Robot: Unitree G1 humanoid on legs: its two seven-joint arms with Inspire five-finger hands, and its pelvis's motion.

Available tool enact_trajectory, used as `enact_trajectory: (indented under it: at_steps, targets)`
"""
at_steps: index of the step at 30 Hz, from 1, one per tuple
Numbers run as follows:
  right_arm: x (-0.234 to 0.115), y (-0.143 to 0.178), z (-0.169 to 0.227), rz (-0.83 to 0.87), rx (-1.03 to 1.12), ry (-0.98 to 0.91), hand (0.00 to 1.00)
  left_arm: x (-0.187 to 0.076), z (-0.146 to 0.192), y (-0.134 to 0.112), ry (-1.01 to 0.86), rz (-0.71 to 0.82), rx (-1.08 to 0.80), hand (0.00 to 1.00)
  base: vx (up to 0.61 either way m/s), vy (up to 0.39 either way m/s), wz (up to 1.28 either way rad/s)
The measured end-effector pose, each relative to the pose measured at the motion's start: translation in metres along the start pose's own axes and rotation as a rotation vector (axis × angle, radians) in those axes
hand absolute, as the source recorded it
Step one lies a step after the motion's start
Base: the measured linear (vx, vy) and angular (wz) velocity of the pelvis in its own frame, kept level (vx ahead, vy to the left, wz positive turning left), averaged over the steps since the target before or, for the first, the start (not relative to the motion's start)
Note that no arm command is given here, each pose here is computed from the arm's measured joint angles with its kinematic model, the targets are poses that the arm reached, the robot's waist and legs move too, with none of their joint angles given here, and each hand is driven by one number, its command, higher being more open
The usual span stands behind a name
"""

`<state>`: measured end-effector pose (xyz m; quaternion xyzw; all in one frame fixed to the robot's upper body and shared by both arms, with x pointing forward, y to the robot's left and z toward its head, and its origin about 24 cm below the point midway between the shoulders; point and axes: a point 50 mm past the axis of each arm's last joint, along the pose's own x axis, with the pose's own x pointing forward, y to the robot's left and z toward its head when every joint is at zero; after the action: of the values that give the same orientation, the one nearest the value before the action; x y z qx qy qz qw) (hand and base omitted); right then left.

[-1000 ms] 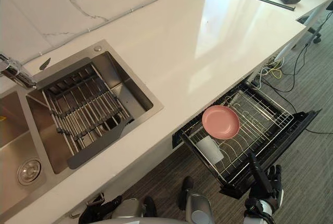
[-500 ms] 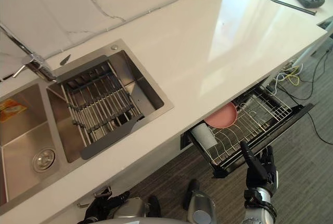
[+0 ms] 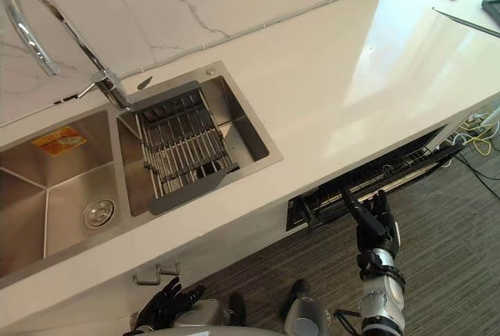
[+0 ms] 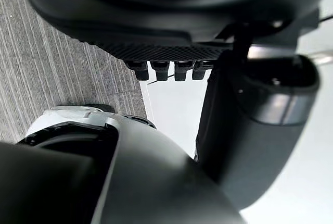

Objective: Walk over to the sink, pick up the cup, carry it to the dishwasher, place the cup inside the dishwasher, then close the dishwasher door

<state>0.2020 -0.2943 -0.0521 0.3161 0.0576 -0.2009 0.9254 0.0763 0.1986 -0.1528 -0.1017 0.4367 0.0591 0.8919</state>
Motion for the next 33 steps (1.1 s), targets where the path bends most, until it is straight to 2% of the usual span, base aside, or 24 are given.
enact_trajectory:
  at_steps: [11,20,28,33]
  targets:
    - [0.025,0.013,0.000,0.161,-0.332,0.212,1.00,-0.002,0.001,0.004,-0.004,-0.017,0.024,1.00,-0.03,-0.020,0.12]
    - [0.045,0.036,0.003,0.220,-0.361,0.241,1.00,-0.001,0.006,0.007,-0.022,-0.042,0.042,1.00,-0.04,-0.031,-0.05]
    - [0.045,0.036,0.002,0.214,-0.360,0.245,1.00,-0.001,0.008,0.009,-0.022,-0.043,0.061,1.00,0.02,-0.076,0.02]
    - [0.033,0.030,0.007,0.214,-0.431,0.202,1.00,-0.001,0.008,0.009,-0.024,-0.040,0.079,1.00,0.07,-0.031,0.03]
